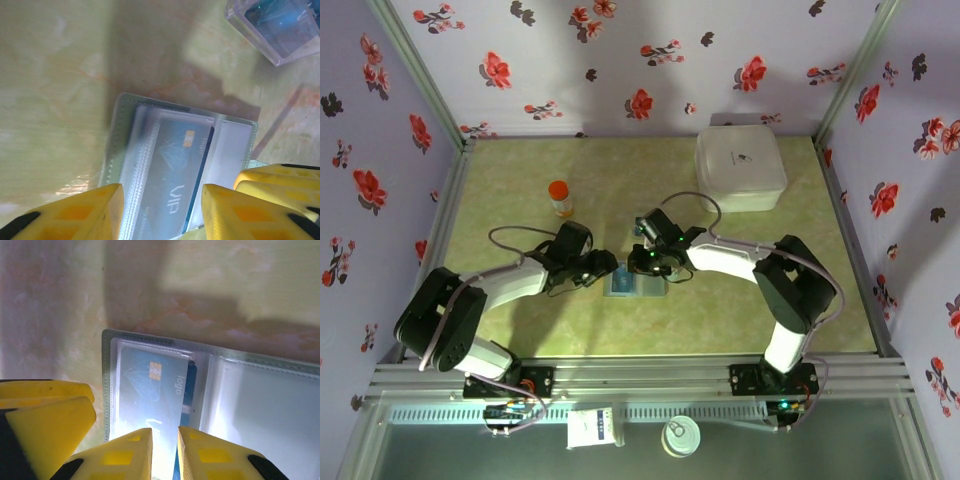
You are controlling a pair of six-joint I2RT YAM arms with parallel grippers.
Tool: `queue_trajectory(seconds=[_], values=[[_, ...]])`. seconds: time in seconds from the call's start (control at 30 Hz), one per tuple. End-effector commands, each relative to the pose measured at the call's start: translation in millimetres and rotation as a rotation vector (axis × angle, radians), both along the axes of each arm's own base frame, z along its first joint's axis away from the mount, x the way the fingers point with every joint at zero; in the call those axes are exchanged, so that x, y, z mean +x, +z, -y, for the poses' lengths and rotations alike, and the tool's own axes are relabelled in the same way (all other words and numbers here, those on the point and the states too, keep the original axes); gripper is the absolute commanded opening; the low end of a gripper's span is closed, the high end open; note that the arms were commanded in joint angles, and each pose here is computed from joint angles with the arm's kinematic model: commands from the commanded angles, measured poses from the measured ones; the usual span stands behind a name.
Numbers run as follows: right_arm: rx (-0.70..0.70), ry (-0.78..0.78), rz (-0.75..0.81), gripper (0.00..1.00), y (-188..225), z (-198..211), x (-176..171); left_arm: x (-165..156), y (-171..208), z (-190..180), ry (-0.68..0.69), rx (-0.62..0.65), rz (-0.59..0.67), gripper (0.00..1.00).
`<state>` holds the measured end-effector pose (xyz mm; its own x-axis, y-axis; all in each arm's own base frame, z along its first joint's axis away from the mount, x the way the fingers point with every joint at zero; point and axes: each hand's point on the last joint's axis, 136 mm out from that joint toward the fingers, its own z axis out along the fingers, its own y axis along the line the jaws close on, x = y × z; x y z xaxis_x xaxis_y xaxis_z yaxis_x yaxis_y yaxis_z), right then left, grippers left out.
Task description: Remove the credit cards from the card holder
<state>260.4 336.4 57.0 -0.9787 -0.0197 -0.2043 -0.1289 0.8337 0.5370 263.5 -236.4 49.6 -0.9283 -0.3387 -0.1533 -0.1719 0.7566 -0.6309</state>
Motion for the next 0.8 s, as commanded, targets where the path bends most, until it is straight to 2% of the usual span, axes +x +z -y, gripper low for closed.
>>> queue_trajectory(seconds=[0.0,0.33,0.53,0.77], values=[[0.015,0.007,-0.012,0.21,3,-9,0,2,6,4,-0.027,-0.039,0.030,0.41],[0.005,0.003,-0.034,0.20,-6,-6,-4,4,-4,18,-0.066,-0.078,-0.002,0.14],[0.009,0.011,-0.050,0.20,-11,-10,-4,-1,-14,8,-0.064,-0.017,-0.019,0.08],[0.000,0.012,-0.067,0.20,-19,-10,-6,-6,-25,3,-0.064,0.006,-0.039,0.06]])
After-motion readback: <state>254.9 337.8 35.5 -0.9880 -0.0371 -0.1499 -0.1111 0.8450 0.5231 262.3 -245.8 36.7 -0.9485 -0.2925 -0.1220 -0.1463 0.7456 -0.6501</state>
